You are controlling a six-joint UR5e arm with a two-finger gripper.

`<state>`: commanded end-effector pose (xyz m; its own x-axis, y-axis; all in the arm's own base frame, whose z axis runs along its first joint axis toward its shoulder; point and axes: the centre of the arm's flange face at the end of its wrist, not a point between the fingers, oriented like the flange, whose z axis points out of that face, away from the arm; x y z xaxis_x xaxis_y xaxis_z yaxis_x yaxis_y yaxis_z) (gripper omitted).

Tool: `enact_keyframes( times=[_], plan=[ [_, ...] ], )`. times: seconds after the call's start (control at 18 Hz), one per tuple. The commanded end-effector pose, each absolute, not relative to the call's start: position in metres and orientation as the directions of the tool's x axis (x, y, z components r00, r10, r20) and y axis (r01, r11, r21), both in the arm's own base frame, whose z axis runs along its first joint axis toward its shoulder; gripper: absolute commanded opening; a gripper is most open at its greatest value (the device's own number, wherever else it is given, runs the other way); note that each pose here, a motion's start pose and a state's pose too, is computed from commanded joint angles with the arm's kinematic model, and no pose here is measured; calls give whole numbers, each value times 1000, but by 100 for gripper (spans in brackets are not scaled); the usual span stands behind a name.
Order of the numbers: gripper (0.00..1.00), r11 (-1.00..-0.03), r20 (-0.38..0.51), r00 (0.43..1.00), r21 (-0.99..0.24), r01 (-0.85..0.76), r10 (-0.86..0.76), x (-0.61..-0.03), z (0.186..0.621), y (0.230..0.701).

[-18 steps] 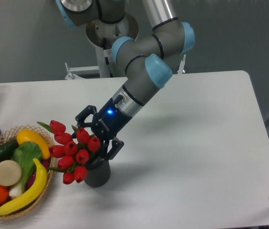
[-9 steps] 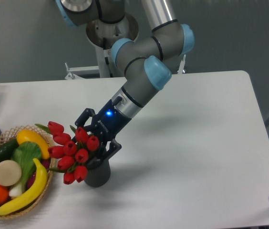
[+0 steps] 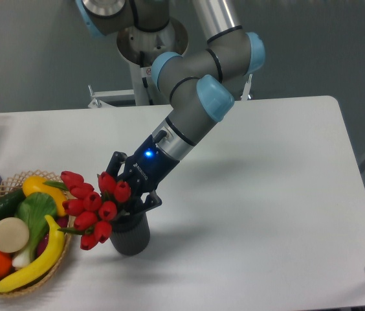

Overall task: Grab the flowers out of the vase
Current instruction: 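Lift the gripped tulips straight up out of the grey vase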

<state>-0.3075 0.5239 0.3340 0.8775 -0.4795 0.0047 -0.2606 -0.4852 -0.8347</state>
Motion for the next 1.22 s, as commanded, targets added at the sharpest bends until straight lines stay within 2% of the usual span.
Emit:
enact_keyframes(
  times=[0.44, 0.94, 1.22],
  plan=[
    [43, -492, 22, 891, -840, -230, -453, -310, 344, 519],
    [43, -472, 30, 911, -862, -184, -410, -308, 386, 510],
    [43, -422, 29, 913, -892, -160, -407, -312, 410, 507]
  ],
)
